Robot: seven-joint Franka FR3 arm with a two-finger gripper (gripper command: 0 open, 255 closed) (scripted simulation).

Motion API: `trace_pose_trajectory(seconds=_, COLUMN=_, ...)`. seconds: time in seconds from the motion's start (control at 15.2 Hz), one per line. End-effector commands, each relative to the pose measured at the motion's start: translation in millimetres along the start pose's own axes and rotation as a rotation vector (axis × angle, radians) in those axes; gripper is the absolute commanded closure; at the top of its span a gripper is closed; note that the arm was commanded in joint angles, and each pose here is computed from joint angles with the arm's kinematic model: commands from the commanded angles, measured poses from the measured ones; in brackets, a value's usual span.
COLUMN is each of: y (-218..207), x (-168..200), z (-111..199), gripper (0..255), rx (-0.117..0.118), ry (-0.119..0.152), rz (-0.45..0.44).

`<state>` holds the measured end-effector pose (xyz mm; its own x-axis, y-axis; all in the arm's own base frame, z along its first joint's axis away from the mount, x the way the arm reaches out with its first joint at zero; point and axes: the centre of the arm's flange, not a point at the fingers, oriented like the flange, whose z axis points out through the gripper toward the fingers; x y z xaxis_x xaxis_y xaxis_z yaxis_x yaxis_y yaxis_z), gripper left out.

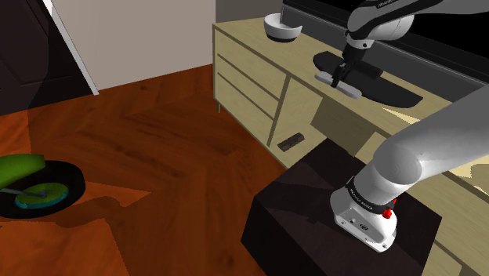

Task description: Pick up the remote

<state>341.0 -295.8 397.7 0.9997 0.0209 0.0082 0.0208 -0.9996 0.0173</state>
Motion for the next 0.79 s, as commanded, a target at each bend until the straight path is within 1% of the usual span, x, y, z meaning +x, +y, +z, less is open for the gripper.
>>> trace_pose_trajectory(seconds=0.0, y=0, x=0, z=-11, gripper=255, rx=0.0, ry=0.0, rz=0.0)
trace_pose_trajectory(seconds=0.59, y=1, x=1, z=-59, gripper=255, rx=0.0, ry=0.0, rz=0.0)
trace_pose_trajectory(seconds=0.73, y=1, x=1, z=-60, gripper=255, rx=0.0, ry=0.0, rz=0.0)
